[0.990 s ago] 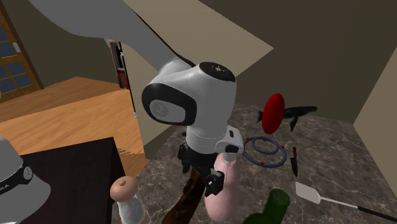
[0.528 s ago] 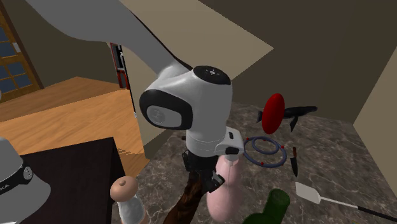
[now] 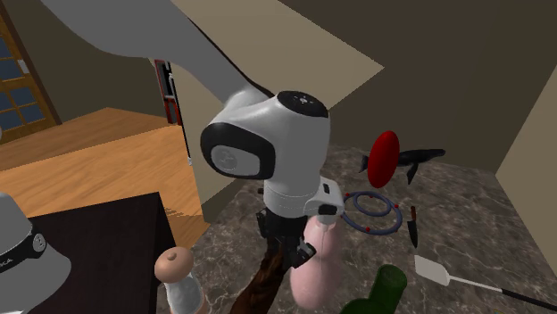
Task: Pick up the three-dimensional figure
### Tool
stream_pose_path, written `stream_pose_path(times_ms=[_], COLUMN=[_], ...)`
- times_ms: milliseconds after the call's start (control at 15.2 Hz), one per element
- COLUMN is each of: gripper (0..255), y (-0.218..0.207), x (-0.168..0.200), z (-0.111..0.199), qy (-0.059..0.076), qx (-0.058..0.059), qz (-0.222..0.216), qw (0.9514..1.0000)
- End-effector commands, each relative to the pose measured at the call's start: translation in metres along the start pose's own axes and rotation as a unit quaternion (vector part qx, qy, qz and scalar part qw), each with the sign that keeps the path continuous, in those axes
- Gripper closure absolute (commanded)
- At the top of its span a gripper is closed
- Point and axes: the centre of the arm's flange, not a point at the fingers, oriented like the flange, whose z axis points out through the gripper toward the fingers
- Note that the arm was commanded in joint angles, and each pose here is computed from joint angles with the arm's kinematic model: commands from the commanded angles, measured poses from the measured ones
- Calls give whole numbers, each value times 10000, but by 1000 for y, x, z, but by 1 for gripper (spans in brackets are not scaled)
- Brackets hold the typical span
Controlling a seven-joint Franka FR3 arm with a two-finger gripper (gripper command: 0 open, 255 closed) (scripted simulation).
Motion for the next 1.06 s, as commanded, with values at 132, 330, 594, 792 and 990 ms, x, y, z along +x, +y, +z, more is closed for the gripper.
stream_pose_path(times_ms=[132, 330, 594, 792, 990], gripper=[255, 255, 255, 255, 255], y=[-8, -10, -12, -14, -14], x=[-3, -3, -3, -4, -4], z=[6, -10, -31, -47, -53], qy=[-241, -241, -241, -241, -241], qx=[211, 211, 211, 211, 211], qz=[7, 7, 7, 7, 7], qw=[9995, 9995, 9995, 9995, 9995])
